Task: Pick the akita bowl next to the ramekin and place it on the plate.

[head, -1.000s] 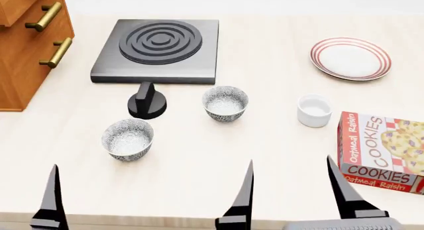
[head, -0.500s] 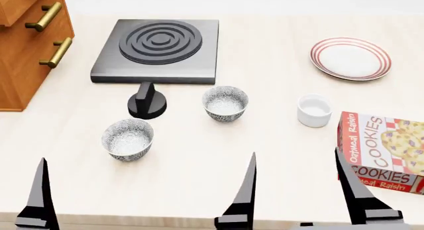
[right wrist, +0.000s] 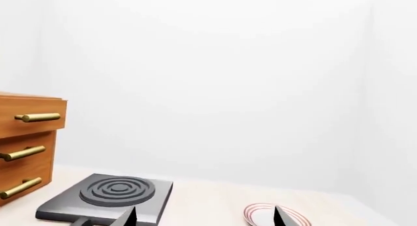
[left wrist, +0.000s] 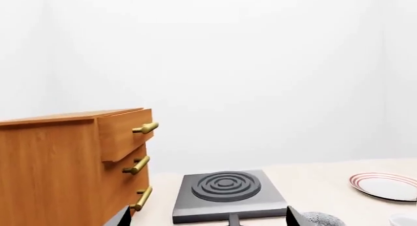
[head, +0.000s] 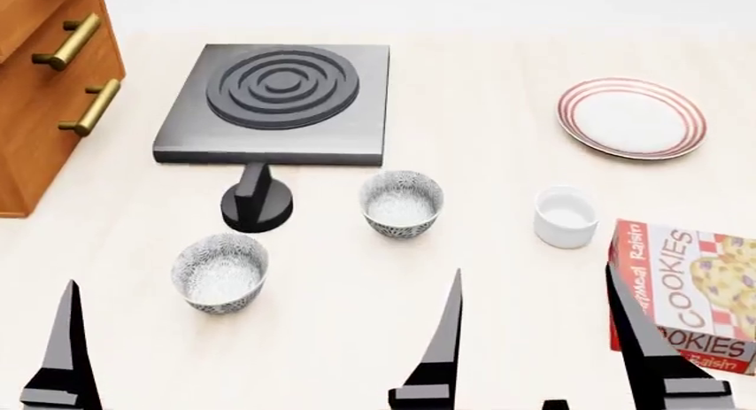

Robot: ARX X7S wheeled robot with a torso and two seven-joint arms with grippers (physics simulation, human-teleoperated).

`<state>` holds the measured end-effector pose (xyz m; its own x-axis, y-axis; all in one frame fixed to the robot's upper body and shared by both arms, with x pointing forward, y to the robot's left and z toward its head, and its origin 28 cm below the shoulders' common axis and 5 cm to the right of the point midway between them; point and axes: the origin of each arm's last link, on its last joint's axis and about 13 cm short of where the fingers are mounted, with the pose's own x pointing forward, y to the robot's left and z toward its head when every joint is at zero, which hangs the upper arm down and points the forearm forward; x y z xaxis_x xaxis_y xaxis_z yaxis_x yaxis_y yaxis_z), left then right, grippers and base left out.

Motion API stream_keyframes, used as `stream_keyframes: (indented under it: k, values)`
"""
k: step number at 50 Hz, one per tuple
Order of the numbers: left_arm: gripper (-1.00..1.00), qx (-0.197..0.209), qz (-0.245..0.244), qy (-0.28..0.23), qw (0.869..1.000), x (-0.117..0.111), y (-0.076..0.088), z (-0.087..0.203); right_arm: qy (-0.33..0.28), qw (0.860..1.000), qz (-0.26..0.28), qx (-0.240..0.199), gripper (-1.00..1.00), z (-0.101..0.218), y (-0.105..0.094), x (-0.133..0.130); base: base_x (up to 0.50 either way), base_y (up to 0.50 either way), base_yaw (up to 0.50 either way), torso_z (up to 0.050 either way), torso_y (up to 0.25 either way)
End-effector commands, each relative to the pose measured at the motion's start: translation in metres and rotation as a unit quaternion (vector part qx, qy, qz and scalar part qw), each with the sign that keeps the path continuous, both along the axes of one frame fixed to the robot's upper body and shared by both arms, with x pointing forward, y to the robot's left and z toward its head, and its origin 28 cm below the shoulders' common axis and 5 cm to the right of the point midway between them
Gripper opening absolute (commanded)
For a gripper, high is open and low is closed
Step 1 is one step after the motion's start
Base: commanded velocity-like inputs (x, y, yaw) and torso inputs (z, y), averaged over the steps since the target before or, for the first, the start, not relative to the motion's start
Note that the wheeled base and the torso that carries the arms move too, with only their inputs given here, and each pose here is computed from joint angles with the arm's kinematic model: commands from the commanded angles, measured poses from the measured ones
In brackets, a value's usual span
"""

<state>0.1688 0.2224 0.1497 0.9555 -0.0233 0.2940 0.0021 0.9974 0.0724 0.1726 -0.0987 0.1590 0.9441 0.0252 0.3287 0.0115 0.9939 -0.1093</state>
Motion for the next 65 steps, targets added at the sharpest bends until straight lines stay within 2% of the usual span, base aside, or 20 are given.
stream_keyframes:
  k: [1, 53, 65]
  values:
    - [1.00, 0.000, 0.001, 0.000, 1.000, 0.0000, -0.0002, 0.0003, -0.002, 1.000, 0.003, 0.005, 1.00, 0.0002, -0.0006, -0.0008, 0.50, 0.00, 0.00, 0.000, 0.000]
    - [1.00, 0.002, 0.011, 0.004, 1.000, 0.0021, 0.0008, -0.0010, 0.004, 1.000, 0.006, 0.012, 1.00, -0.0024, 0.0003, -0.0011, 0.50, 0.00, 0.00, 0.000, 0.001]
    - [1.00, 0.006, 0.011, 0.007, 1.000, 0.0022, 0.0010, -0.0024, 0.012, 1.000, 0.006, 0.006, 1.00, -0.0041, 0.0018, -0.0008, 0.03, 0.00, 0.00, 0.000, 0.000]
